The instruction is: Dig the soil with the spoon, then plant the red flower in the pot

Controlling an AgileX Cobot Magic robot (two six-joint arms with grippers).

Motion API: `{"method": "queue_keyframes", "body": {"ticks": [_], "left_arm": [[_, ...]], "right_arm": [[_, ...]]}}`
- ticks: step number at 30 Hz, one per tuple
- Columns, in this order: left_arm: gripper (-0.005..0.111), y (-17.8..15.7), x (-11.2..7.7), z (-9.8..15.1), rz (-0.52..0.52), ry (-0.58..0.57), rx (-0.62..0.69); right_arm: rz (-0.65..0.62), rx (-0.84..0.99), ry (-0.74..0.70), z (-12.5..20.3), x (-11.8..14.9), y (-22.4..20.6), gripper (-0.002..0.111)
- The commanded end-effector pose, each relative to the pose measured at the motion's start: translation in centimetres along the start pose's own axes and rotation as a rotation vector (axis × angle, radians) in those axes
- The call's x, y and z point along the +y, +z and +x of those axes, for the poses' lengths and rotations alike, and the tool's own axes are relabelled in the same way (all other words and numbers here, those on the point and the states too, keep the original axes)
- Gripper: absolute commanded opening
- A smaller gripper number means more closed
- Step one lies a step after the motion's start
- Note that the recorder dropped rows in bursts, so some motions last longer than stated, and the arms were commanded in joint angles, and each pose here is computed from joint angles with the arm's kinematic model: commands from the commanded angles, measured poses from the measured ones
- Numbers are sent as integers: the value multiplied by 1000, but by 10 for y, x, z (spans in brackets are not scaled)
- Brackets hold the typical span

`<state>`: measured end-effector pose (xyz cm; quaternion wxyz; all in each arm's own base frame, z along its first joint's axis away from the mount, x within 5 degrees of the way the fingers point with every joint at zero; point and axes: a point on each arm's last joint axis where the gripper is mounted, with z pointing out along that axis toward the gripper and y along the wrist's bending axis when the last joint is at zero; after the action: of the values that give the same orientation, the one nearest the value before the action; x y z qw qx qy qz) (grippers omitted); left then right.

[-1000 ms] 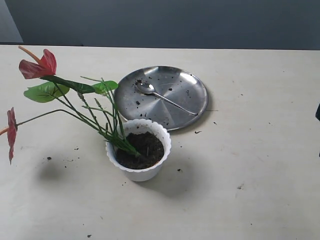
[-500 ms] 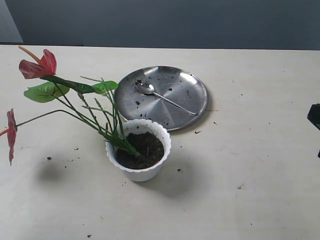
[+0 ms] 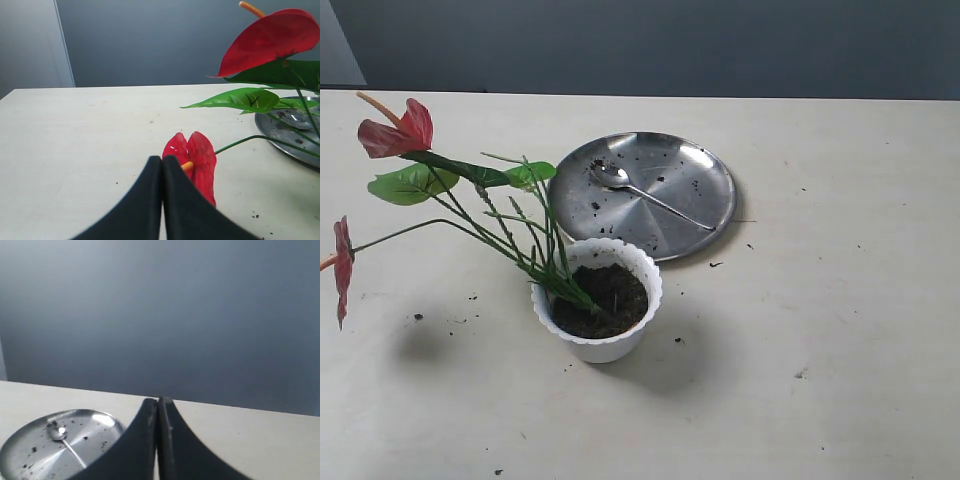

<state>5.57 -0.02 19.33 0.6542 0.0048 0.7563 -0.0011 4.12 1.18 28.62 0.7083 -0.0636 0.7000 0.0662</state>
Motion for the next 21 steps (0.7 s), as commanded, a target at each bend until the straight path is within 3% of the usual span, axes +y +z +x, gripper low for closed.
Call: {"method": "queue_keyframes", "body": {"ticks": [1,4,11,21], "left_arm": [[1,0,0,1,8,2,0],[1,0,0,1,8,2,0],[1,0,0,1,8,2,0],[1,0,0,1,8,2,0]], "right_arm": [[88,-28,-37,0,-4,-4,-1],[161,-26,-94,7,-7,-6,-1],[288,109,-4,62,-17,5,-1],[310,236,-17,101,-20,8,-1]]}}
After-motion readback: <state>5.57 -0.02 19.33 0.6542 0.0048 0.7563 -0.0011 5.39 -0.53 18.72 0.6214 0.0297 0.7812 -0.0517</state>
